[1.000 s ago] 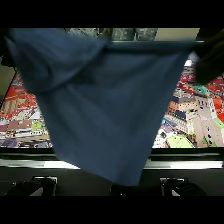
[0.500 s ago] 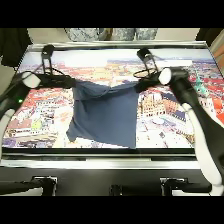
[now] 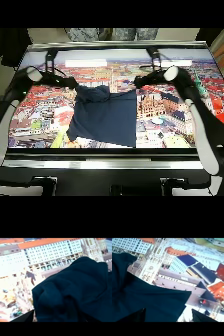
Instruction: Fold the shirts.
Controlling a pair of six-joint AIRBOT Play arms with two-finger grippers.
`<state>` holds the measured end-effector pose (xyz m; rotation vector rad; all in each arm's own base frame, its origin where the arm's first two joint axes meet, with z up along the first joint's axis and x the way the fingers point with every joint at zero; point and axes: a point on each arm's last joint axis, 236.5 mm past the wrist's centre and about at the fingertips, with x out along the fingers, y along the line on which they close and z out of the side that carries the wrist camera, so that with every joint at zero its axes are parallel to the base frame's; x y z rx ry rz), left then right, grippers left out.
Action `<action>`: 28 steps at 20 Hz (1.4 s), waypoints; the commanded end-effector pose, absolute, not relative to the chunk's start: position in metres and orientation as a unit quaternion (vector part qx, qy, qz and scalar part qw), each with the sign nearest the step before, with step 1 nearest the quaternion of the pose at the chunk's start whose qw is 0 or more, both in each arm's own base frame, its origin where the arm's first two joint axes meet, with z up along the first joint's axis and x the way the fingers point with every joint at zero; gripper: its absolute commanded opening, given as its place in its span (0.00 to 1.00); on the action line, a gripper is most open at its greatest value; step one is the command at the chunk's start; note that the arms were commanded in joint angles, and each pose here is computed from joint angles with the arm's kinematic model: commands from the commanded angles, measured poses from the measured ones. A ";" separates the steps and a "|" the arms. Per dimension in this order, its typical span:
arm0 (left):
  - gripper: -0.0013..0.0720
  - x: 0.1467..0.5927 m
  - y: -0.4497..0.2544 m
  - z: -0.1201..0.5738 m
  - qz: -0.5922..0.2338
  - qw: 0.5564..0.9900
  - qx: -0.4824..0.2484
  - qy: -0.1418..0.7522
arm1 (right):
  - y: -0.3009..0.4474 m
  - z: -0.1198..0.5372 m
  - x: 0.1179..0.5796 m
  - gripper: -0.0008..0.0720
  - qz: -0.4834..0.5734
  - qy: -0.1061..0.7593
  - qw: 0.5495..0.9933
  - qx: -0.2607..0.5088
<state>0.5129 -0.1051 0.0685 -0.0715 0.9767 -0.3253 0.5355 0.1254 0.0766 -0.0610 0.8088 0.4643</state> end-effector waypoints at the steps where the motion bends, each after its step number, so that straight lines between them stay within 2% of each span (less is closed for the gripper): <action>1: 0.89 0.461 -0.028 0.069 -0.085 0.807 -0.065 0.581 | 0.048 0.092 0.473 0.94 0.237 0.478 0.845 -0.023; 3: 0.89 0.411 -0.001 0.037 -0.052 0.739 -0.107 0.663 | 0.014 0.069 0.412 0.92 0.266 0.573 0.775 -0.006; 5: 0.89 0.361 0.000 -0.002 -0.044 0.686 -0.126 0.716 | 0.008 0.043 0.362 0.92 0.295 0.632 0.717 0.017; 8: 0.88 0.323 -0.031 -0.044 -0.082 0.682 -0.160 0.709 | 0.024 0.004 0.336 0.92 0.289 0.642 0.708 0.048; 10: 0.88 0.318 -0.049 -0.065 -0.097 0.691 -0.179 0.693 | 0.039 -0.018 0.321 0.94 0.298 0.652 0.695 0.056; 12: 0.88 0.310 -0.066 -0.083 -0.115 0.681 -0.181 0.700 | 0.047 -0.032 0.311 0.95 0.302 0.662 0.684 0.058; 13: 0.83 0.305 -0.074 -0.090 -0.125 0.674 -0.176 0.707 | 0.050 -0.033 0.309 0.95 0.304 0.663 0.681 0.060; 18: 0.82 0.305 -0.084 -0.103 -0.138 0.671 -0.159 0.711 | 0.051 -0.033 0.304 0.95 0.310 0.669 0.673 0.062; 19: 0.69 0.305 -0.084 -0.104 -0.138 0.668 -0.159 0.713 | 0.053 -0.035 0.299 0.96 0.313 0.673 0.667 0.064; 21: 0.51 0.304 -0.086 -0.106 -0.142 0.666 -0.161 0.714 | 0.063 -0.047 0.283 0.96 0.324 0.686 0.648 0.072; 22: 0.31 0.304 -0.087 -0.105 -0.145 0.665 -0.160 0.715 | 0.076 -0.055 0.273 0.96 0.334 0.691 0.636 0.081; 23: 0.16 0.301 -0.089 -0.104 -0.156 0.662 -0.156 0.716 | 0.094 -0.064 0.263 0.96 0.348 0.690 0.628 0.090; 24: 0.07 0.298 -0.089 -0.102 -0.162 0.659 -0.154 0.718 | 0.115 -0.072 0.258 0.96 0.360 0.684 0.627 0.100; 28: 0.07 0.298 -0.089 -0.096 -0.171 0.664 -0.146 0.714 | 0.172 -0.092 0.263 0.97 0.357 0.649 0.658 0.138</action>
